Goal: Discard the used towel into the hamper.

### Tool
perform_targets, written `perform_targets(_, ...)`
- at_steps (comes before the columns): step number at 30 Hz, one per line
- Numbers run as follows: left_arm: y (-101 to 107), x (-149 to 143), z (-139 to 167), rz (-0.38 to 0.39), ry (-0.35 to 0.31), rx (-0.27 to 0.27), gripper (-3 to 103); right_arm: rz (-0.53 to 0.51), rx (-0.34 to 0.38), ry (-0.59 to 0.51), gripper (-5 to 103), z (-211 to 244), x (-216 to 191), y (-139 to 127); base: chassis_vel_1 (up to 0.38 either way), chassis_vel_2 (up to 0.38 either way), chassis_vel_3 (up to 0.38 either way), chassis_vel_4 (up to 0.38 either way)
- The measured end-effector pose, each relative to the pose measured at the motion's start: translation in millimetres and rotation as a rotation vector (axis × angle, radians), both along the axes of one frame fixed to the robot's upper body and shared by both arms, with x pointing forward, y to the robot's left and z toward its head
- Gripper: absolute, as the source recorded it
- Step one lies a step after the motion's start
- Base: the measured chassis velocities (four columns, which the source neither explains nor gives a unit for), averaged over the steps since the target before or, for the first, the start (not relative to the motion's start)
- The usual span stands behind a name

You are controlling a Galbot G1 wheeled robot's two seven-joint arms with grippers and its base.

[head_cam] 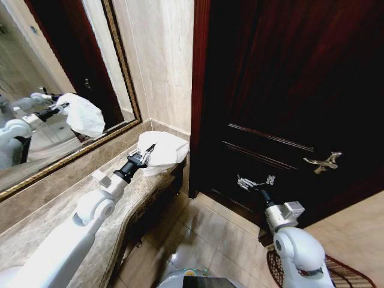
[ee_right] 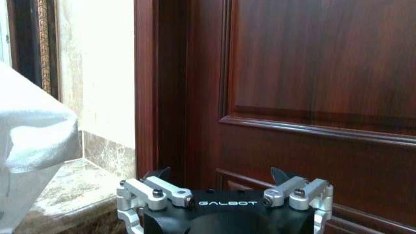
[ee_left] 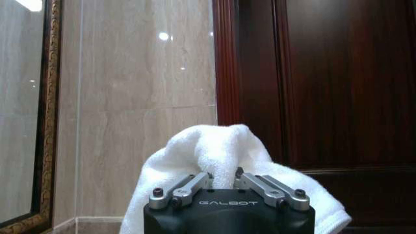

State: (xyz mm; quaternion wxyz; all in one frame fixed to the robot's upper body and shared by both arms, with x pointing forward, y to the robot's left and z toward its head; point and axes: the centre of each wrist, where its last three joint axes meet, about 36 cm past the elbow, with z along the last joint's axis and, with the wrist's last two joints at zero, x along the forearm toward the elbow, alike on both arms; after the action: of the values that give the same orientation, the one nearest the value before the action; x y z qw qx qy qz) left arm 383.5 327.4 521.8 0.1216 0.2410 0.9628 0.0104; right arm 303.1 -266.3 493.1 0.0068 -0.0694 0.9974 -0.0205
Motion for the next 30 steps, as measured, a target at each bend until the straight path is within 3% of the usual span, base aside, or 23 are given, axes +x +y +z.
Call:
perform_targets(16, -0.6, -4.5, -2.3, 0.006, 0.008, 0.001, 10, 0.000, -0.002, 0.002, 100, -0.6, -2.0, -1.6, 0.014, -0.018, -0.027, 0.028)
perform_targets(30, -0.3, -6.7, -4.2, 0.010, 0.008, -0.008, 10, 0.002, -0.001, -0.003, 100, -1.6, -2.7, -0.7, 0.172, -0.157, -0.179, 0.165)
